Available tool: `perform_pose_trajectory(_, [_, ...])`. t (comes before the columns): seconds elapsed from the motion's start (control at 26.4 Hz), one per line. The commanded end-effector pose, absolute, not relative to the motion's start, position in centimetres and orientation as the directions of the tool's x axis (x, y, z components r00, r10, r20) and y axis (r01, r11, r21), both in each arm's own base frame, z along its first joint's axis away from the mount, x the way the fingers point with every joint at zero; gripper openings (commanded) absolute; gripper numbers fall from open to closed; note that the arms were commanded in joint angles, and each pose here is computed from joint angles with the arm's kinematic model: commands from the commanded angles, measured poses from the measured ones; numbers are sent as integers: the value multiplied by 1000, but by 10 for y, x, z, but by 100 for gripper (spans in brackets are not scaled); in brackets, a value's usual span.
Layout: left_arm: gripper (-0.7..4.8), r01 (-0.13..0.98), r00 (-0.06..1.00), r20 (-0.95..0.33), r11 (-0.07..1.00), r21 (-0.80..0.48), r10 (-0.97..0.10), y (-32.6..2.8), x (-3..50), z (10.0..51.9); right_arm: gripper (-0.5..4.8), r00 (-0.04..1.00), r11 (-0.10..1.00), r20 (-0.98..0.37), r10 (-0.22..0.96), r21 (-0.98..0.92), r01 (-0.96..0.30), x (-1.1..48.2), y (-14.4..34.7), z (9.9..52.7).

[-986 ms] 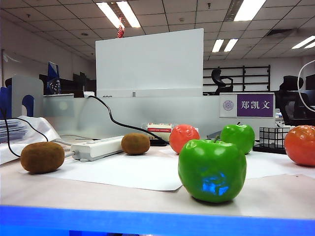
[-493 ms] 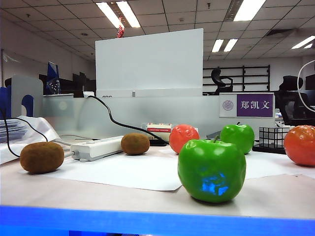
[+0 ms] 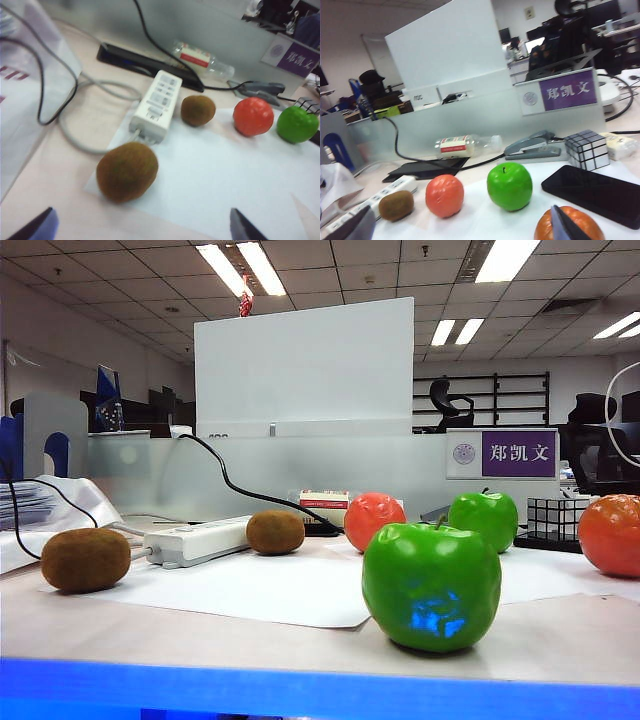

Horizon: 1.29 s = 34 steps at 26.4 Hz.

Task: Put the same fruits together.

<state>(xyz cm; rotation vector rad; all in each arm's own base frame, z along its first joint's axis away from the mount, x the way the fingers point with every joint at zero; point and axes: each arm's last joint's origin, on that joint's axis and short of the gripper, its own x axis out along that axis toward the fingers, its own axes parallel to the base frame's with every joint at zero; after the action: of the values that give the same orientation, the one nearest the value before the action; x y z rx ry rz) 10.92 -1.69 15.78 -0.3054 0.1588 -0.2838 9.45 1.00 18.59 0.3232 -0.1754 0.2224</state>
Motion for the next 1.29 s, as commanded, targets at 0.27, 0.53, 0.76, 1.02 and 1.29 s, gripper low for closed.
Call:
perform_pose_trajectory(0.27, [479,325,902,-211,913,-245,-378,-30,143,163,479,915,907,362,179,300,-296,92,10,201])
perform_pose_trajectory(0.53, [479,463,788,-404,880,-107,-464,-68,205,162,479,916,894,319,243,293,-339,98,12,205])
perform_pose_trajectory(0.76, [479,461,821,-355,886,-50,-447,-85,226,173,479,903,896,351,249,271,-352,95,12,219])
perform_pose_trajectory(1.02, [479,433,852,-388,890,144,-352,-82,228,176,479,902,904,354,246,252,-345,95,12,220])
perform_pose_trajectory(1.29, [479,445,833,-487,840,310,-262,-79,227,168,479,903,916,359,236,227,-330,96,12,221])
